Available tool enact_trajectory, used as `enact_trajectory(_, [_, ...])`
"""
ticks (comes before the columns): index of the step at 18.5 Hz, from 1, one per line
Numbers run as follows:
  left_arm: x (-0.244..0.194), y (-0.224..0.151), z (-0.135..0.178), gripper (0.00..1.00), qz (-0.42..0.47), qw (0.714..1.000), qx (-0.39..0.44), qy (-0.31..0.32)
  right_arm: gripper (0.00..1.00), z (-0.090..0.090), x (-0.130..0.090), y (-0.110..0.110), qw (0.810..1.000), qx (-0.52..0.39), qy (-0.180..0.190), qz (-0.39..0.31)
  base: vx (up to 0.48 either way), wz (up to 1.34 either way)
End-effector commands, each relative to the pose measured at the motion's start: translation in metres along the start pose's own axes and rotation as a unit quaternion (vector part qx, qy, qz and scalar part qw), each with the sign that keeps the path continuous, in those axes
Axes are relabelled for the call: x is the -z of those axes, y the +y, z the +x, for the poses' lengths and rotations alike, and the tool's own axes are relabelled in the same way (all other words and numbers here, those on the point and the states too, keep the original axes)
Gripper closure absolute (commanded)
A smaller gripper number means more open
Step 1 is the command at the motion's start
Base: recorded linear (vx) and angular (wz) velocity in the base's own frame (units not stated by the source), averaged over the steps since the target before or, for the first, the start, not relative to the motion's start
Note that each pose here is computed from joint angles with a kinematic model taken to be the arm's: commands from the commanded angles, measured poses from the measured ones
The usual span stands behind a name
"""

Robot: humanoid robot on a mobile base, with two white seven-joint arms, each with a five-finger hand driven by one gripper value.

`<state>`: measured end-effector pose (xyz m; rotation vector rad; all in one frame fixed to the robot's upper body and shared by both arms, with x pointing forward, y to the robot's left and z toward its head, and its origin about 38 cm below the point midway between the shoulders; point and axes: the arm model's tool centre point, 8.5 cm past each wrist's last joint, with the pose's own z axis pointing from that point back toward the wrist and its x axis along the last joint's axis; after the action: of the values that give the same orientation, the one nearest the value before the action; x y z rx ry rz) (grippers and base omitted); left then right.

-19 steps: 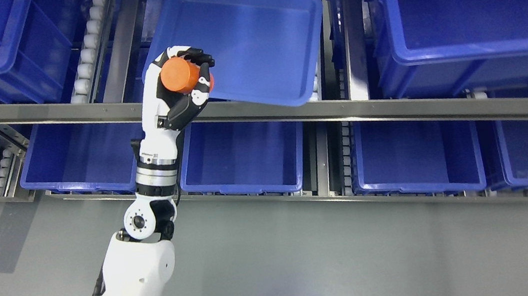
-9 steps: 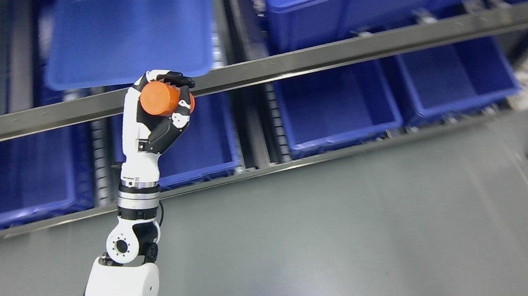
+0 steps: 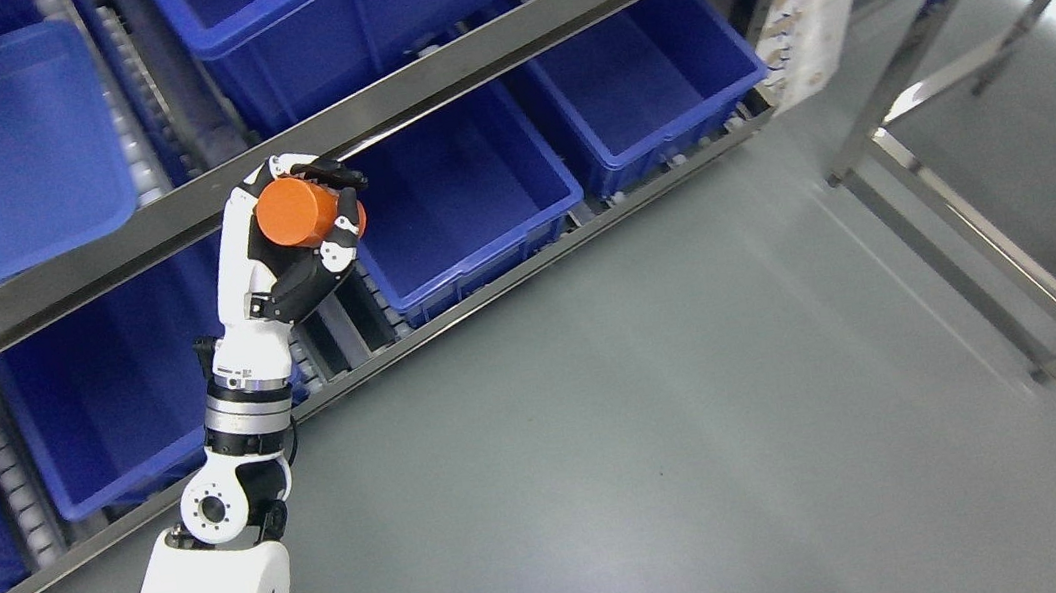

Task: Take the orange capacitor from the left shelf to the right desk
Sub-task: 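Hold the capacitor in the left hand while turning toward the steel table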

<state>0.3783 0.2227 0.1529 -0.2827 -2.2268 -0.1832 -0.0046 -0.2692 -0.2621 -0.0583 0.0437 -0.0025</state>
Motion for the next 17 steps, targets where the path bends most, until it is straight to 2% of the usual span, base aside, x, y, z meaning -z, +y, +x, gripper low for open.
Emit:
enact_trajectory(1, [0.001,0.004,0.004,0.98,-0.007,1.000,0.008,0.001,0.00,0.013,0.000,-0.011,1.000,0.005,-0.018,-0.007,0.009,-0.72])
enact_trajectory(9, [0.004,0.000,0.002,0.98,-0.013,1.000,0.010,0.010,0.00,0.013,0.000,-0.011,1.000,0.005,-0.018,-0.007,0.103,-0.76])
enact_trajectory(17, [0.013,0.001,0.003,0.98,-0.016,1.000,0.012,0.009,0.00,0.013,0.000,-0.011,1.000,0.005,-0.018,-0.007,0.249,-0.71])
